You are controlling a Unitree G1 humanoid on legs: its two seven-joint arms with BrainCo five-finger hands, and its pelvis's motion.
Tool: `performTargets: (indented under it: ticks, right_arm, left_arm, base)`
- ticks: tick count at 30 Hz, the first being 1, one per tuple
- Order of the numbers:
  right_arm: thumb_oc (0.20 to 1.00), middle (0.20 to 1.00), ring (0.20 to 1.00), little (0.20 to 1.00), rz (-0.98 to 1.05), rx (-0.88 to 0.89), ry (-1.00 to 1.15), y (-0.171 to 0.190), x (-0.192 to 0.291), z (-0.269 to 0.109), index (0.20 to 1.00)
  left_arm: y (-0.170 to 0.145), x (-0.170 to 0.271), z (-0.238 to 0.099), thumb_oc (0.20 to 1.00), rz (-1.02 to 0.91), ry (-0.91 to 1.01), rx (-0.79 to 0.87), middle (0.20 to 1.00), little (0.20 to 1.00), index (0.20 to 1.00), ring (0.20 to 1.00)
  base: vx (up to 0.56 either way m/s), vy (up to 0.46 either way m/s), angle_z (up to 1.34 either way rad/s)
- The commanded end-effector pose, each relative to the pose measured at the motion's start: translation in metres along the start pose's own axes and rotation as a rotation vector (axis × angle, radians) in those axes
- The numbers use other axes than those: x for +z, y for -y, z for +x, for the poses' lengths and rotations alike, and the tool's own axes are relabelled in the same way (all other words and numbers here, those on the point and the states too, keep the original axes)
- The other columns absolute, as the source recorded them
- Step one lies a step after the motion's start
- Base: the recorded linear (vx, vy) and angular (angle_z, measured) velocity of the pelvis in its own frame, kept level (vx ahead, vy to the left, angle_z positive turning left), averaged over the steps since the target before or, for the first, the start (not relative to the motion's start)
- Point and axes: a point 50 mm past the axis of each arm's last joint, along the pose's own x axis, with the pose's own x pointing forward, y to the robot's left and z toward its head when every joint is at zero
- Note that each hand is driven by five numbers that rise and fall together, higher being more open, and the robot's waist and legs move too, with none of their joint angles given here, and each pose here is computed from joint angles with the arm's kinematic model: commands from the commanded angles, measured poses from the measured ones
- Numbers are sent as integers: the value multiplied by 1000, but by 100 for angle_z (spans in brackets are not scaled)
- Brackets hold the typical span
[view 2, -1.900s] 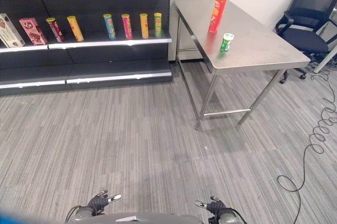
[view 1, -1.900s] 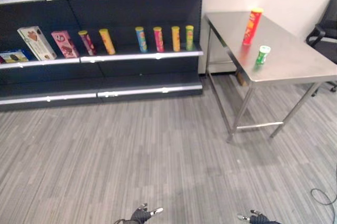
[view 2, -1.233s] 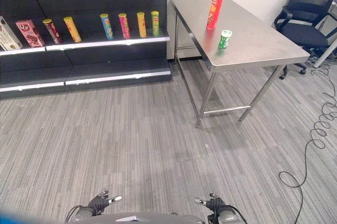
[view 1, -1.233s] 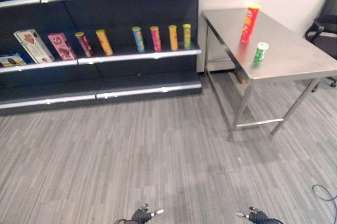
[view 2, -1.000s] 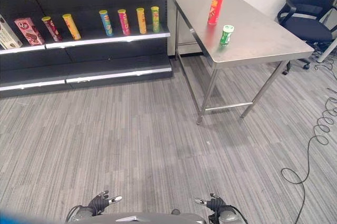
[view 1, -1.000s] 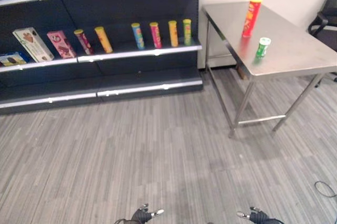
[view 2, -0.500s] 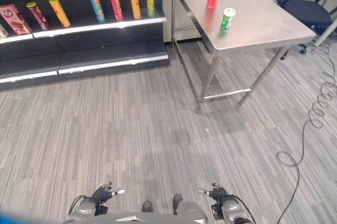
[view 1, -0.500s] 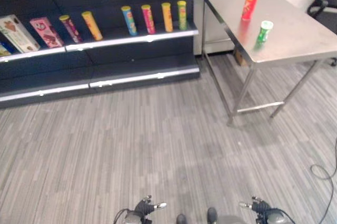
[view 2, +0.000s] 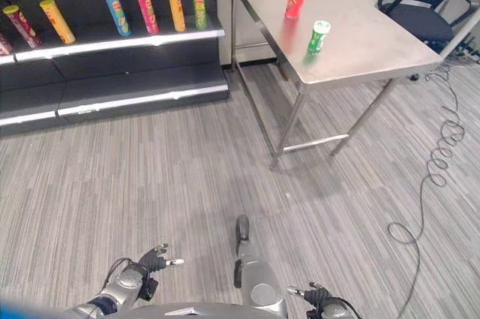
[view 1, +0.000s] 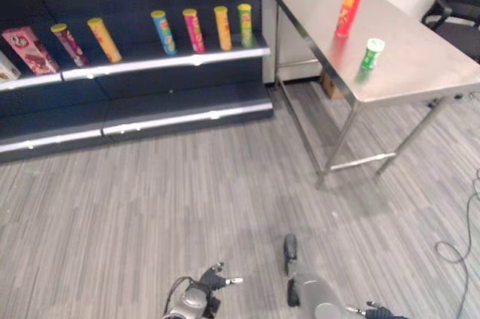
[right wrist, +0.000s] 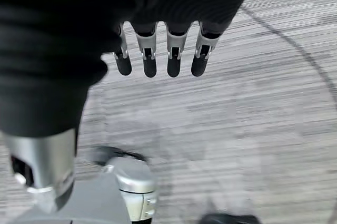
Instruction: Put the goods on the table back onto the shelves and tidy them up.
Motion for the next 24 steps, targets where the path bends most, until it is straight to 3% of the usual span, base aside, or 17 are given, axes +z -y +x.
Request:
performTargets:
  ticks: [1, 13, 24]
  right_arm:
    - [1000, 1000, 1000, 1000, -41, -22, 96, 10, 30, 2, 1000]
    - [1000, 1000, 1000, 1000, -9, -49, 182, 18, 54, 2, 1000]
    - [1000, 1000, 1000, 1000, -74, -26, 49, 8, 17, 2, 1000]
  left_arm:
    - [-21, 11, 2, 1000, 42, 30, 37, 1000, 1000, 1000, 1000]
    - [-26, 11, 2, 1000, -98, 29, 82, 1000, 1000, 1000, 1000]
    - [-31, -19, -6, 1000, -124, -55, 128, 1000, 1000, 1000, 1000]
  base:
    - [361, -163, 50]
    - [307, -154, 3]
    - [305, 118, -65]
